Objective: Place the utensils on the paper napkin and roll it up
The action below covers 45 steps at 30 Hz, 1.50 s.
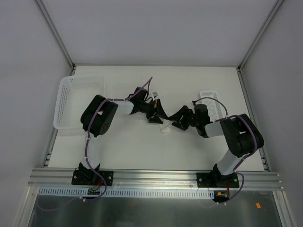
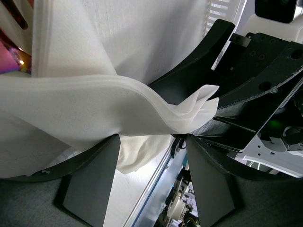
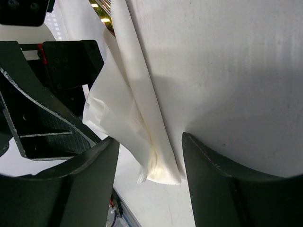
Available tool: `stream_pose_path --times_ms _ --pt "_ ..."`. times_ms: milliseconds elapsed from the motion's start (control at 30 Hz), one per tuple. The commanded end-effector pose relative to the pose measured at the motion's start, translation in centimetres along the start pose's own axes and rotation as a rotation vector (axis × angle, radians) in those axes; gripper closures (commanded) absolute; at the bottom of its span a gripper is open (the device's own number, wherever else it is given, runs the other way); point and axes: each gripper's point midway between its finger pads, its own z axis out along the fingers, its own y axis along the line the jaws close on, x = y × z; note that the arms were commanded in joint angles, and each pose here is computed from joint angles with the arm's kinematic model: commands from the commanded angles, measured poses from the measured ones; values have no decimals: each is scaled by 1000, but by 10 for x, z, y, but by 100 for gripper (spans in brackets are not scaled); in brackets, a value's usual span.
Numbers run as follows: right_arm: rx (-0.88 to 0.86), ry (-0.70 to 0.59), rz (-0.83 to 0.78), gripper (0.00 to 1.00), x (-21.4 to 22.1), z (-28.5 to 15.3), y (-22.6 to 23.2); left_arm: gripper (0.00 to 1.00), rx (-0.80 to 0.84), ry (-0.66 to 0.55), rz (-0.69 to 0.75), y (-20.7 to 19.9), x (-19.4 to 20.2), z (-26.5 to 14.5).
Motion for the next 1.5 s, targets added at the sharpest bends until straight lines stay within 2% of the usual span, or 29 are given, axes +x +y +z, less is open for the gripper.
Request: stream_pose_path --times_ms 0,233,333,433,467,600,700,800,933,1133,1267,1467 --pt "-17 37 -73 40 8 11 7 39 -179 10 -59 67 14 6" --pt "-27 44 -96 38 9 24 0 39 -147 25 -54 64 16 8" --pt "-20 48 -96 42 9 29 -3 39 -145 31 -53 64 18 8" --pt "-1 56 -80 54 11 31 -11 40 -141 34 -49 64 19 8" --pt "6 58 -75 65 12 32 -14 41 -141 34 -49 64 19 8" --pt "51 61 -37 86 18 31 -30 41 -124 29 -27 58 17 6" --pt "92 63 -4 95 24 29 -44 42 -94 21 11 46 14 2" --pt "130 72 42 100 30 27 -57 43 -60 12 44 34 11 -5" --pt "177 81 82 100 38 24 -70 43 -21 -34 111 12 0 -25" --pt "203 100 102 100 46 24 -74 45 0 -108 89 -2 -7 -69" --pt "238 104 140 100 51 24 -82 47 -29 -128 62 11 4 -85" --pt "274 120 197 100 60 26 -92 50 -104 -98 -7 44 10 -70"
